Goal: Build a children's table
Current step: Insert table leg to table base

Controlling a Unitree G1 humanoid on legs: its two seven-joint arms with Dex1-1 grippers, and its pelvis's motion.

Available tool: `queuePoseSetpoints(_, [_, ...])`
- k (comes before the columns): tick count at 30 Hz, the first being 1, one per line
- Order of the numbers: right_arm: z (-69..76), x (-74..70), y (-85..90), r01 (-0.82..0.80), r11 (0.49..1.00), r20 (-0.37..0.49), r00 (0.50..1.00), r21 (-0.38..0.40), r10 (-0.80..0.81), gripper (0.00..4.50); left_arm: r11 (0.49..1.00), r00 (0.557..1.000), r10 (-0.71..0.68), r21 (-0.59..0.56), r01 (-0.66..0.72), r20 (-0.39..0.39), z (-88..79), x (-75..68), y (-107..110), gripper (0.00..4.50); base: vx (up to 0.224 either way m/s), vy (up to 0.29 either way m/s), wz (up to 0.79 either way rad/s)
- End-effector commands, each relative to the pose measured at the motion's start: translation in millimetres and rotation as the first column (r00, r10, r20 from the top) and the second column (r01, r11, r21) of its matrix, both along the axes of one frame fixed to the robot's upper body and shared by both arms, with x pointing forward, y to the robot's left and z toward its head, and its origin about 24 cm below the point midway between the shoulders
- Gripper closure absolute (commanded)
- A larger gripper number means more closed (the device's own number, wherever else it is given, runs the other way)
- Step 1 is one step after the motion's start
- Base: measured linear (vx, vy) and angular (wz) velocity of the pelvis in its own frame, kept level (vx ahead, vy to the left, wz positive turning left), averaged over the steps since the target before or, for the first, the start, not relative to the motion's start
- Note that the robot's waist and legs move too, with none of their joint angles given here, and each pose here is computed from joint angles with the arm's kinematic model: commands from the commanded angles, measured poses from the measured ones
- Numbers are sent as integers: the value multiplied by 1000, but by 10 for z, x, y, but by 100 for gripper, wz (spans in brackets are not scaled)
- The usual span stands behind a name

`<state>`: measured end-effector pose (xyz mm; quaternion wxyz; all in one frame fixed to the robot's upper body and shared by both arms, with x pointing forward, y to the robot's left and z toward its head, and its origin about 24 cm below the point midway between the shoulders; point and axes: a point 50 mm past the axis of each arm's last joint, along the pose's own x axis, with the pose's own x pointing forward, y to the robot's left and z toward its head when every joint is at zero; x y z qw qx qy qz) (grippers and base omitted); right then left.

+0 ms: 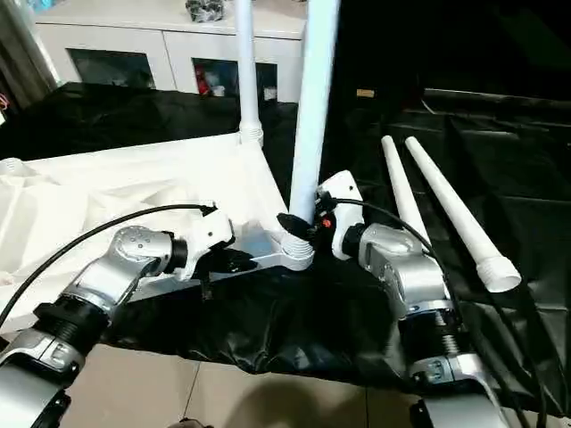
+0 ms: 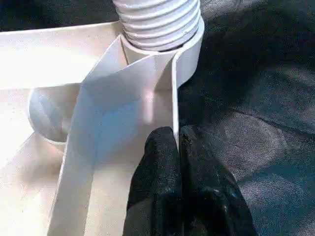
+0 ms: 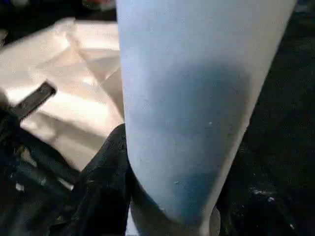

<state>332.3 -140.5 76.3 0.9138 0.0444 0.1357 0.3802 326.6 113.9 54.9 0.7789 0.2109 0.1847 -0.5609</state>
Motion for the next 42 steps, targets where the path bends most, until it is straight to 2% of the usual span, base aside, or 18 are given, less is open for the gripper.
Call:
queuePoseSetpoints(1, [-83,-15,-65,60,996,-45,997,67,-58,261,1000,1000,-2,-3,2,-3,-7,-23,10,450,0,0,0])
queuePoseSetpoints(3, [-138,-62,-114,92,989,-65,994,119,-85,261,1000,1000,7,-7,-7,2,-6,-23,3,450,0,0,0])
queuePoseSetpoints(6, [-168,-89,-131,100,987,-72,993,124,-91,261,1000,1000,10,-9,-10,1,-6,-25,0,450,0,0,0])
queuePoseSetpoints(9, [-313,-200,-165,106,989,-90,991,104,-97,261,1000,999,30,-4,-29,15,4,0,14,450,0,0,0])
queuePoseSetpoints(11, [-348,-226,-180,124,987,-93,989,103,-115,261,999,999,41,-4,-41,21,13,17,20,450,0,0,0])
queuePoseSetpoints(14, [-381,-267,-193,146,985,-81,987,90,-139,261,999,998,55,-3,-54,32,24,42,27,450,0,0,0])
queuePoseSetpoints(18, [-369,-303,-144,126,992,-47,991,20,-125,261,998,998,57,6,-57,36,21,49,34,450,0,0,0])
queuePoseSetpoints(25, [-358,-273,-41,75,995,-19,997,-72,-76,261,999,999,36,18,-37,36,17,38,28,450,0,0,0])
queuePoseSetpoints(30, [-388,-236,30,6,992,-46,999,-126,-12,261,1000,999,11,29,-12,31,9,5,35,450,0,0,0])
queuePoseSetpoints(38, [-454,-218,42,-93,982,-95,992,-162,78,261,999,998,-40,34,38,40,42,-22,58,450,0,0,0])
queuePoseSetpoints(42, [-443,-196,72,-156,975,-95,985,-159,142,261,996,996,-83,40,81,36,64,-52,82,450,0,0,0])
